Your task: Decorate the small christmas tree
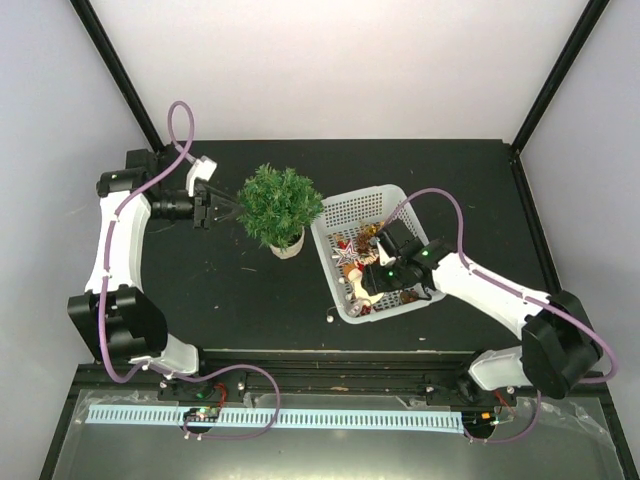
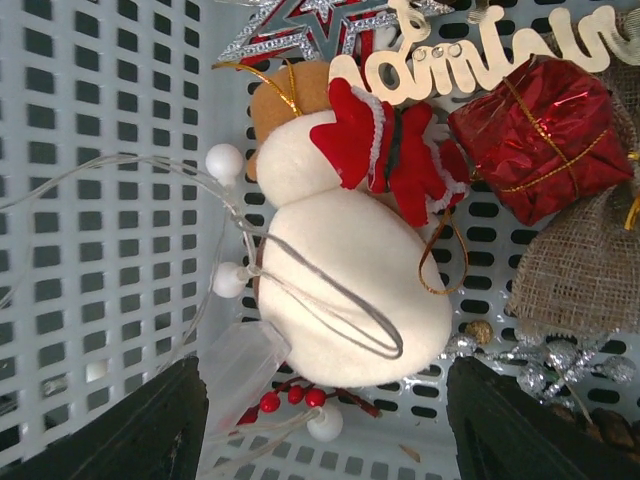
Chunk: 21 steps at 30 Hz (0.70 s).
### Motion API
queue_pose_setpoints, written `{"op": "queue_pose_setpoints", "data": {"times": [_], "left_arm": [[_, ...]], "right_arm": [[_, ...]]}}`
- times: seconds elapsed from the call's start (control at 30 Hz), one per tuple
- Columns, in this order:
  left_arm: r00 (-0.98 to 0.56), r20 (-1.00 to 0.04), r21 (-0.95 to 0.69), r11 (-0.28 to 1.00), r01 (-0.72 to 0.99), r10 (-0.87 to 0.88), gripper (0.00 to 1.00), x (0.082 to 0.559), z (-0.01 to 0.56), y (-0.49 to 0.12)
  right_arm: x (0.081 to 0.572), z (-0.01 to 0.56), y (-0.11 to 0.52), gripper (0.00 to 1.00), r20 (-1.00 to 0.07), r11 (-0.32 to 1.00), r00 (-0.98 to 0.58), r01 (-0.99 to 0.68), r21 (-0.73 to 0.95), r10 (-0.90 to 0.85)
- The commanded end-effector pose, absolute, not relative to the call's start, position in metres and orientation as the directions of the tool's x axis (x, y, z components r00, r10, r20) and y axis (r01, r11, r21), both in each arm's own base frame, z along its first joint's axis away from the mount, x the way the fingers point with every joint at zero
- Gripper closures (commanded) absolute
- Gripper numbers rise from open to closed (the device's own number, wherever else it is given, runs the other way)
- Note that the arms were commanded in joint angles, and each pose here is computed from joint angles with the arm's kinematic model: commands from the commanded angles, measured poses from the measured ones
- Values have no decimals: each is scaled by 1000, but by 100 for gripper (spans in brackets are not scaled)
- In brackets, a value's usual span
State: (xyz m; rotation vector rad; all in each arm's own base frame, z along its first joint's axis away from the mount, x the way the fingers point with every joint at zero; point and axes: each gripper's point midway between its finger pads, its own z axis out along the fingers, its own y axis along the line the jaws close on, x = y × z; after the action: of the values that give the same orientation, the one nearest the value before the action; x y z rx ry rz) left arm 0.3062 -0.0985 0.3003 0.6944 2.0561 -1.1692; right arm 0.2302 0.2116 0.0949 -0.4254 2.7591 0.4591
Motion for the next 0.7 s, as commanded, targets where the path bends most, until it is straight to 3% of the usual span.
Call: {"op": "queue_pose_setpoints", "data": {"times": [0.0,0.17,0.23,0.3,0.37,0.4,0.67], "left_arm": [[-605,-786,-508,425,749,127,36,290,306,-102],[-614,-779,-518,420,745,127,36,285,299,-103],[-614,-779,-518,419,746,128,36,283,298,-103],[-610,-782,-514,420,748,130,36,281,299,-102],[-601,-788,-502,426,753,133,35,279,302,-101],[-593,-793,-492,431,757,136,36,278,305,-101],[-499,-853,-381,471,796,155,34,260,333,-103]], "right_arm": [[237,86,221,33,-354,895,-901,-355,270,-250],[244,75,232,34,-345,888,-903,-360,285,-256],[246,70,234,40,-341,888,-904,-361,284,-258],[249,66,233,63,-338,894,-905,-356,272,-257],[249,71,232,94,-346,895,-902,-358,267,-257],[249,77,230,98,-357,898,-899,-355,261,-252],[252,166,214,99,-518,901,-835,-355,251,-184]]}}
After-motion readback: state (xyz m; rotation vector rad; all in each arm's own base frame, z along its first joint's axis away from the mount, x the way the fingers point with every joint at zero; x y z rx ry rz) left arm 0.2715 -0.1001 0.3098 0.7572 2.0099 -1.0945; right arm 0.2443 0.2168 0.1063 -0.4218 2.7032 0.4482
